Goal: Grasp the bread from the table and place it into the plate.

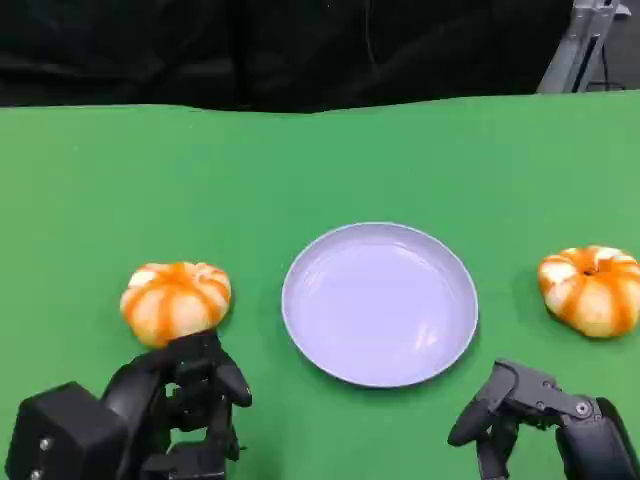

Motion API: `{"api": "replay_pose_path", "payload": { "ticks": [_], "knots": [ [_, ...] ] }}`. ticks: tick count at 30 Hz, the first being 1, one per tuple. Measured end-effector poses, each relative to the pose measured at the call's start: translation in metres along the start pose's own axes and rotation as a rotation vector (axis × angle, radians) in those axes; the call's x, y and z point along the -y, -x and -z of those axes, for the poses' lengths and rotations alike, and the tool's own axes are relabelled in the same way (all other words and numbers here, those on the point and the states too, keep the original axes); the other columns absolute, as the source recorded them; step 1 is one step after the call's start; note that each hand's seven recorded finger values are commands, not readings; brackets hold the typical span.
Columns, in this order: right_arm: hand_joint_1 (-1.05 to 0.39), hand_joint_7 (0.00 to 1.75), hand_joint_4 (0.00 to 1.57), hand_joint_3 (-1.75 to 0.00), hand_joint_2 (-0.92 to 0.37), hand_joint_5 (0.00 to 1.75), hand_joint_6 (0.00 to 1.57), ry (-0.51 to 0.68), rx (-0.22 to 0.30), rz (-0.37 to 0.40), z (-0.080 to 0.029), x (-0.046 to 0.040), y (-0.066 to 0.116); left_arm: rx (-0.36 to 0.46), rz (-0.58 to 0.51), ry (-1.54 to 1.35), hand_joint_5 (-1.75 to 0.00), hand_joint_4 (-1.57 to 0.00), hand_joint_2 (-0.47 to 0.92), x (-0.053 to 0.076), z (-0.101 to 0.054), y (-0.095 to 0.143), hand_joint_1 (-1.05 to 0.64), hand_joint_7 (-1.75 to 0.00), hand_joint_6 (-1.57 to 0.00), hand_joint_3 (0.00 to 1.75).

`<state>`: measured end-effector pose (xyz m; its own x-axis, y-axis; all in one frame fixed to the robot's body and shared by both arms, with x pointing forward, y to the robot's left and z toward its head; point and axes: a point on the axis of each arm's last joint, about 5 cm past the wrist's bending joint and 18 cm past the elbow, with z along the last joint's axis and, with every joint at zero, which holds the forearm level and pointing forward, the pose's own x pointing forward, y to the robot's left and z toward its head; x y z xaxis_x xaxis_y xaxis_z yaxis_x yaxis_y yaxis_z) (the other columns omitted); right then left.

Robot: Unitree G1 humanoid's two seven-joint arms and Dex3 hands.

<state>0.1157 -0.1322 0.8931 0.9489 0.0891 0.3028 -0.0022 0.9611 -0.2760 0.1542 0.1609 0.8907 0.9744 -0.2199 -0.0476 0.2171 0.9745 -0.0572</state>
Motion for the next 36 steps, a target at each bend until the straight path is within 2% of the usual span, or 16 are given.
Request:
{"api": "replay_pose_path", "payload": {
  "ticks": [19,22,25,26,29,30,32,34,36],
  "knots": [
    [0.06,1.40,0.94,-1.55,-0.25,1.75,0.82,-0.002,0.005,0.003,-0.0017,0.0001,-0.0007,-0.004,0.004,0.002,-1.70,-0.91,0.31,-0.0007,0.0022,0.0001,-0.07,-1.46,-0.88,1.49],
    [0.06,1.40,0.94,-1.55,-0.25,1.75,0.82,-0.003,0.005,0.003,-0.0017,0.0001,-0.0007,-0.004,0.004,0.002,-1.66,-0.88,0.34,-0.0007,0.0022,0.0001,-0.05,-1.41,-0.84,1.45],
    [0.07,1.40,0.93,-1.54,-0.25,1.75,0.82,-0.002,0.005,0.003,-0.0017,0.0001,-0.0007,0.001,0.000,0.002,-1.57,-0.79,0.44,-0.0009,0.0020,0.0002,-0.06,-1.26,-0.77,1.29],
    [0.07,1.40,0.93,-1.54,-0.25,1.75,0.82,-0.002,0.005,0.003,-0.0017,0.0001,-0.0006,0.007,-0.002,0.001,-1.47,-0.73,0.48,-0.0010,0.0017,0.0002,-0.08,-1.16,-0.73,1.17],
    [0.05,1.40,0.92,-1.52,-0.26,1.75,0.82,-0.003,0.005,0.003,-0.0017,0.0001,-0.0006,0.032,-0.015,-0.041,-1.11,-0.68,0.64,-0.0014,0.0004,-0.0002,-0.12,-0.76,-0.71,0.78],
    [0.06,1.40,0.92,-1.52,-0.26,1.75,0.82,-0.004,0.004,0.003,-0.0017,0.0001,-0.0006,0.040,-0.021,-0.062,-0.96,-0.65,0.72,-0.0018,-0.0001,-0.0007,-0.12,-0.56,-0.70,0.60],
    [0.06,1.40,0.91,-1.51,-0.26,1.75,0.82,-0.006,0.005,0.004,-0.0017,0.0001,-0.0007,0.054,-0.016,-0.114,-0.83,-0.57,0.83,-0.0038,-0.0022,-0.0030,-0.14,-0.32,-0.70,0.37],
    [0.05,1.40,0.91,-1.50,-0.27,1.75,0.82,-0.006,0.006,0.004,-0.0018,0.0001,-0.0010,0.063,-0.009,-0.164,-0.70,-0.50,0.90,-0.0061,-0.0048,-0.0053,-0.17,-0.20,-0.67,0.23],
    [0.04,1.41,0.91,-1.50,-0.27,1.75,0.82,-0.007,0.007,0.004,-0.0019,0.0001,-0.0014,0.068,0.000,-0.225,-0.65,-0.47,0.92,-0.0093,-0.0070,-0.0069,-0.19,-0.16,-0.66,0.18]
  ]
}}
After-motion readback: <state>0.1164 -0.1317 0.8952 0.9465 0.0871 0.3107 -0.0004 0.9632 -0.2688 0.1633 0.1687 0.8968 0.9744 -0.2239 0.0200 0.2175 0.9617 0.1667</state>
